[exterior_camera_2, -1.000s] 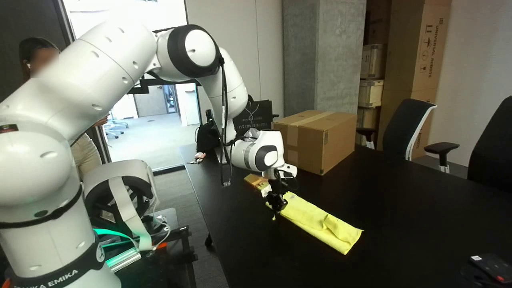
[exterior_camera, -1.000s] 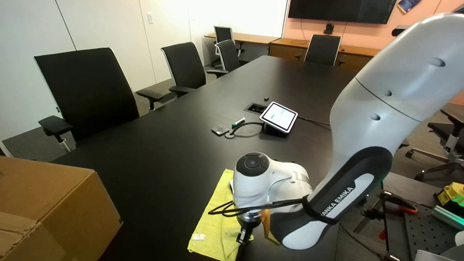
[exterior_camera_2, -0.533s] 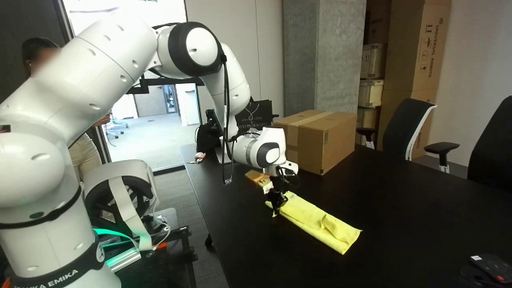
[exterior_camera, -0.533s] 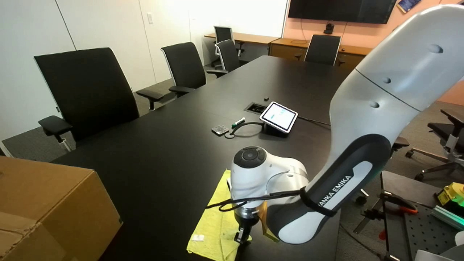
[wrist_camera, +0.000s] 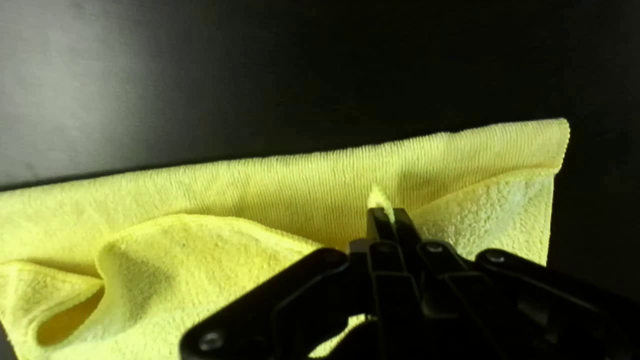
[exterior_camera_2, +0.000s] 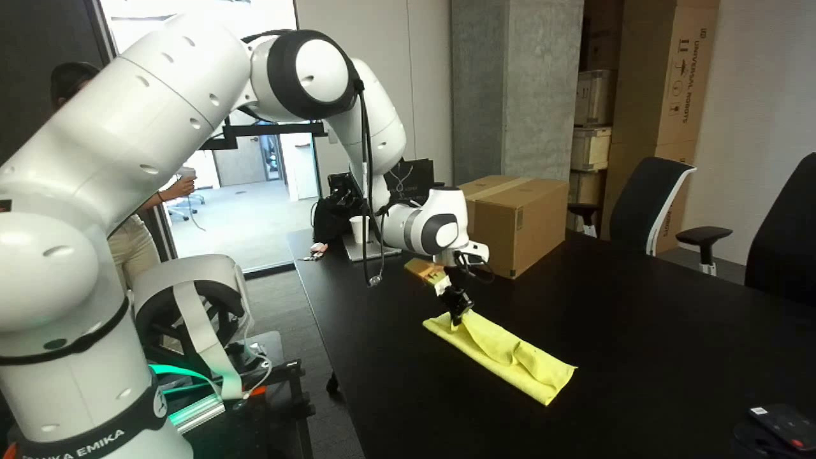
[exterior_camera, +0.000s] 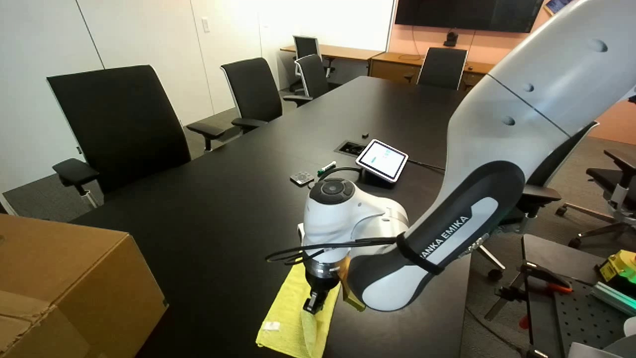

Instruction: Fold the yellow towel in half from bottom to top

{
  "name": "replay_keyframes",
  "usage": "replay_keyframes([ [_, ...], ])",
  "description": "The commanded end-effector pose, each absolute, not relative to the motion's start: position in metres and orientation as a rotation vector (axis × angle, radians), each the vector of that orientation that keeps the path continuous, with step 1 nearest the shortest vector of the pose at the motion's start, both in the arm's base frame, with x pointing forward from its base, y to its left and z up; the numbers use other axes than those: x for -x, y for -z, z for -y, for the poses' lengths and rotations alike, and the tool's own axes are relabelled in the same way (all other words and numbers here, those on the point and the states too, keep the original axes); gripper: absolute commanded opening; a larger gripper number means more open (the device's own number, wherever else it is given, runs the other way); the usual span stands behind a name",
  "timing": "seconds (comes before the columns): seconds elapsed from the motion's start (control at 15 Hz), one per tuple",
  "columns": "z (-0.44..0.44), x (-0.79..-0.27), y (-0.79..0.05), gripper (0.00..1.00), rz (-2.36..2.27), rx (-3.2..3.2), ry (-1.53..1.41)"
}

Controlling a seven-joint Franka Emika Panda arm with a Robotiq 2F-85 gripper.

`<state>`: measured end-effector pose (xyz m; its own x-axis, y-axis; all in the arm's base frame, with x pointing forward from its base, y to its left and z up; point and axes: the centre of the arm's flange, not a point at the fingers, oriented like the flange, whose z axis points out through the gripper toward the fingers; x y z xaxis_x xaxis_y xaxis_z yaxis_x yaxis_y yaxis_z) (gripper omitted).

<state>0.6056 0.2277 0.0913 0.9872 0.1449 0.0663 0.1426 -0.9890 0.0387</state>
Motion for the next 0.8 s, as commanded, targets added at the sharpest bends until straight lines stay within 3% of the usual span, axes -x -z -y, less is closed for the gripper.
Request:
replay_keyframes([
  [0.0, -0.242, -0.632, -0.105, 0.05, -0.263, -3.109, -0.114],
  [0.73, -0.300, -0.661, -0.060, 0.02, -0.437, -3.044, -0.024],
])
